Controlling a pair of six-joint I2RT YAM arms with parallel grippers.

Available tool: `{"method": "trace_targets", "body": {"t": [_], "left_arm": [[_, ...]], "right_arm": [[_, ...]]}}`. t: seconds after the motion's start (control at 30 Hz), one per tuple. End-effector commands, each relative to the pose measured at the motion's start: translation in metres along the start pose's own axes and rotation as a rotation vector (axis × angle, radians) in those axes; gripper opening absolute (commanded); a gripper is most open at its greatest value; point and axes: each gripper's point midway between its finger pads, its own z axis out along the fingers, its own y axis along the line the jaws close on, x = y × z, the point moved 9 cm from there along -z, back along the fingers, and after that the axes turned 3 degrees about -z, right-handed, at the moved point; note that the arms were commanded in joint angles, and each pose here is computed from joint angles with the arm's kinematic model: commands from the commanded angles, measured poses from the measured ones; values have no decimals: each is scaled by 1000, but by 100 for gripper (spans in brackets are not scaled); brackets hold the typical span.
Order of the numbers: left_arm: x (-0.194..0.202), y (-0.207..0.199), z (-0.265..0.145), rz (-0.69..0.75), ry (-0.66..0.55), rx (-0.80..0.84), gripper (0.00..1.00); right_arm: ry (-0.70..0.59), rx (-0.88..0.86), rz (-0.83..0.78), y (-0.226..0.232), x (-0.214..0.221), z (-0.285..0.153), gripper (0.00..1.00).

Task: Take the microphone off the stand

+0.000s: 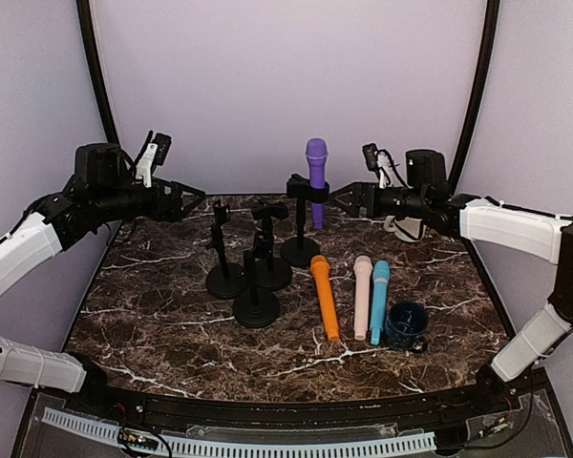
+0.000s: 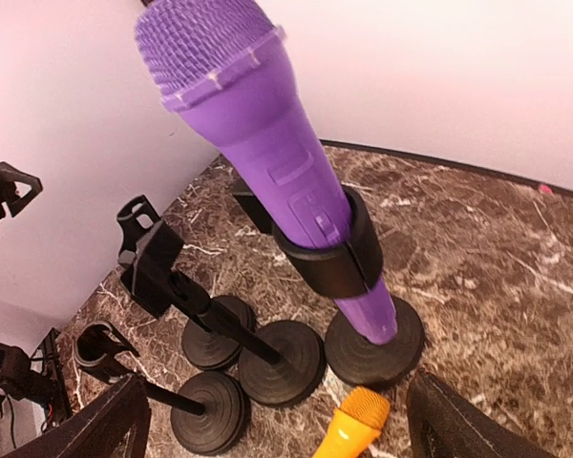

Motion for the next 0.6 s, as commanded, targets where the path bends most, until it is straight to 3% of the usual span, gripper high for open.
{"method": "trace_targets", "body": {"t": [0.0, 0.27, 0.57], "left_arm": [[-3, -1, -7, 72, 10, 173, 86], [-38, 0, 25, 119, -20, 312, 85], [-73, 2, 52, 157, -96, 351, 82]], "right_arm": [[-105, -145, -156, 13, -40, 11, 95], [-216, -19, -230, 19, -82, 23, 96], [-227, 222, -281, 36, -104, 50, 92]]}}
